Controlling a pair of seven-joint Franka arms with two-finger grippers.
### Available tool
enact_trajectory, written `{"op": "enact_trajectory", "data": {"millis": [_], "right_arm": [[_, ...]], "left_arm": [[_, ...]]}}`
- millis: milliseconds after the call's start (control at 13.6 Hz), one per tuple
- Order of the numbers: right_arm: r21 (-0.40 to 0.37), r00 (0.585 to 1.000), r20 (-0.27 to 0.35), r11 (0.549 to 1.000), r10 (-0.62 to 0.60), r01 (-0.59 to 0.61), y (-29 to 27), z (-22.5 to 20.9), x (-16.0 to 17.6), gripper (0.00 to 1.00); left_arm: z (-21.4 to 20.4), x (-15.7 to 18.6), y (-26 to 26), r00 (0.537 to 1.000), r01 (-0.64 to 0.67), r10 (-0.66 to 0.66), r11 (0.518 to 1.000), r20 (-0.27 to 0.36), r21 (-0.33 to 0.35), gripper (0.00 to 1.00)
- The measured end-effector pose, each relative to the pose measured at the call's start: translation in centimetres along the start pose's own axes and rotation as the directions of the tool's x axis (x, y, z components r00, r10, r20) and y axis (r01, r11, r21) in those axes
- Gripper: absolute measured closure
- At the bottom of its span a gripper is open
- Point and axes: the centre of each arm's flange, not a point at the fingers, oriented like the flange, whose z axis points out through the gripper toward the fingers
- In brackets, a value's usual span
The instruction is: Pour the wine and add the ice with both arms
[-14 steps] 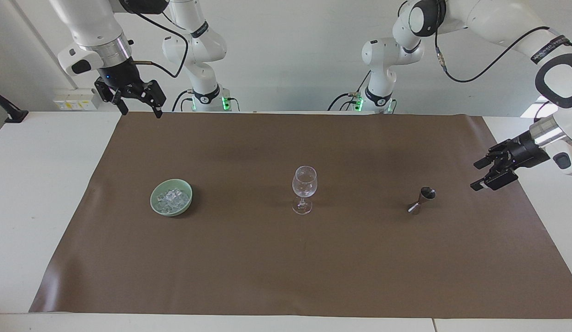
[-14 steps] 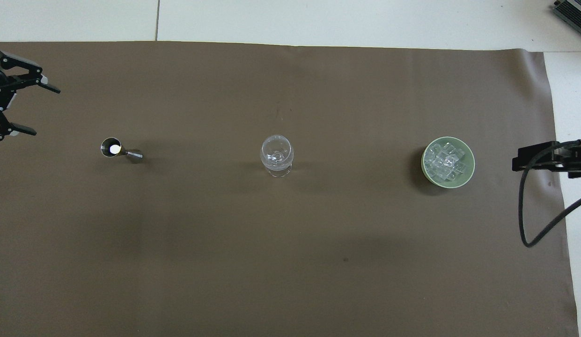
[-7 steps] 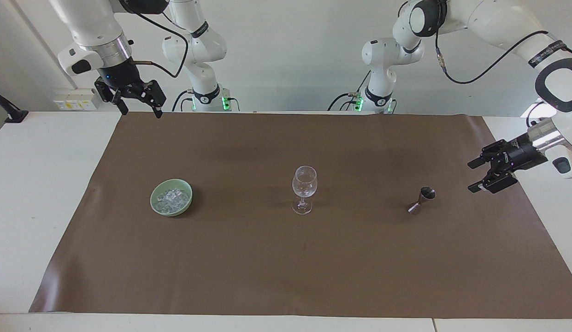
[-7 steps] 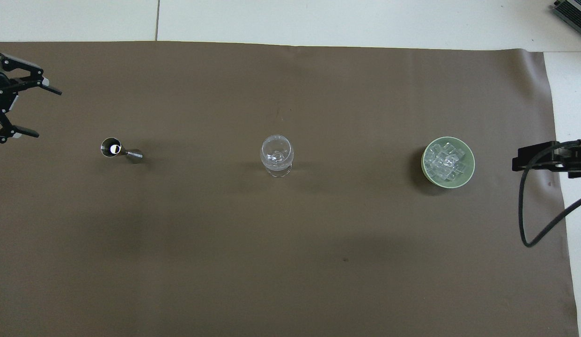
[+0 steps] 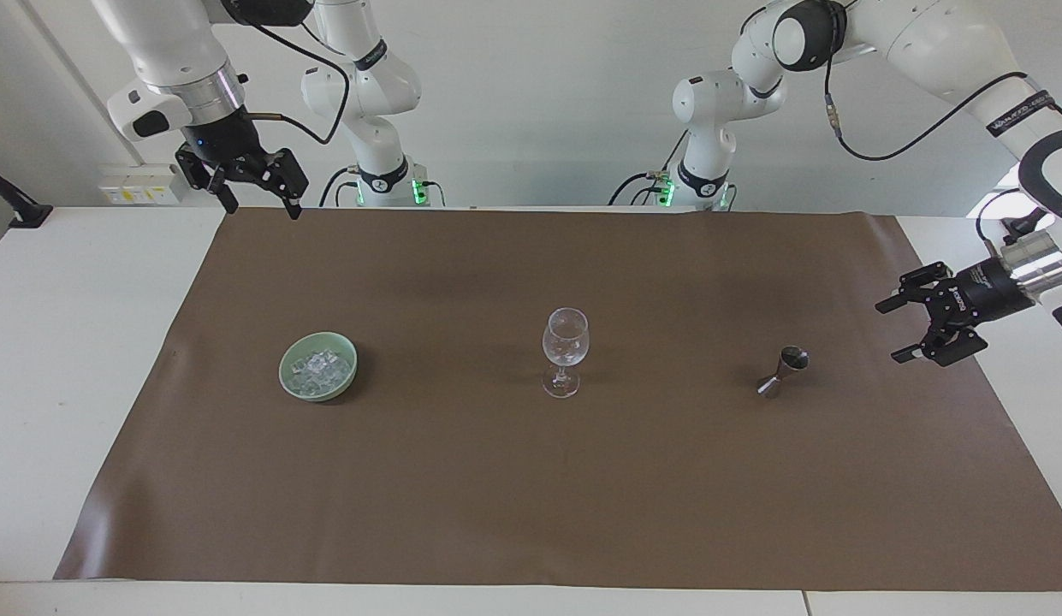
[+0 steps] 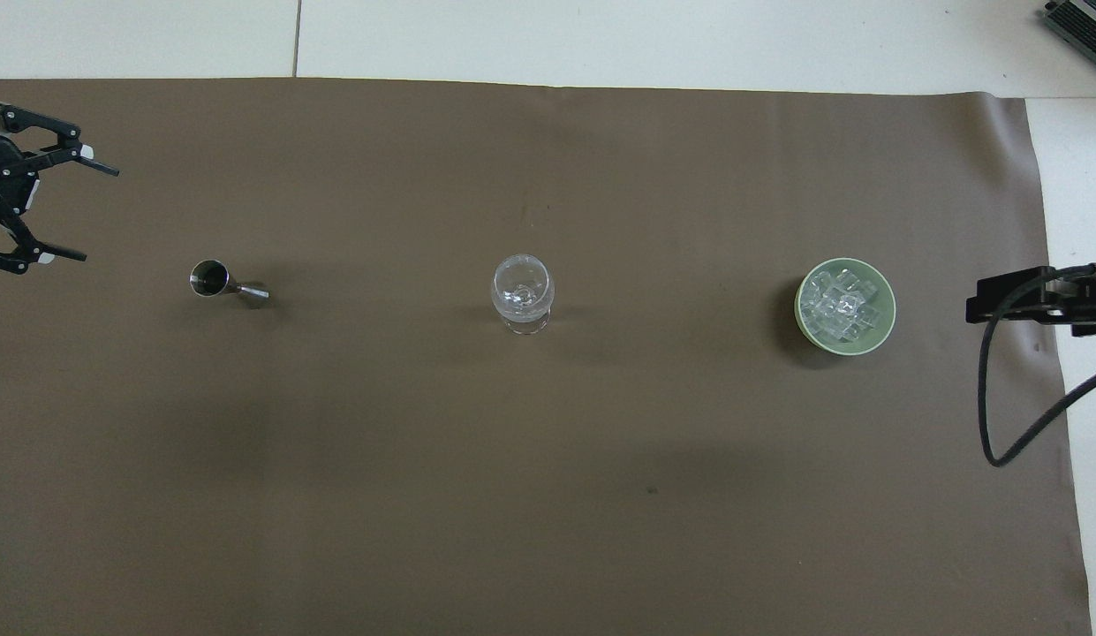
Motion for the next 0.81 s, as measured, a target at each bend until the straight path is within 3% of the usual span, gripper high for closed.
{"op": "enact_trajectory", "data": {"millis": [368,809], "right_arm": [[0.0,1.0,0.0,1.0,0.0,0.0,0.0,0.0,0.0,0.0],[0.0,1.0,0.0,1.0,0.0,0.0,0.0,0.0,0.0,0.0]], "left_arm": [[2.8,4.0,-1.3,0.965,0.234,-0.227,0.972,0.133,-0.037,0.0],[7.6,8.4,-3.9,0.905,0.367,-0.351,0.93,0.24,-0.026,0.0]]}}
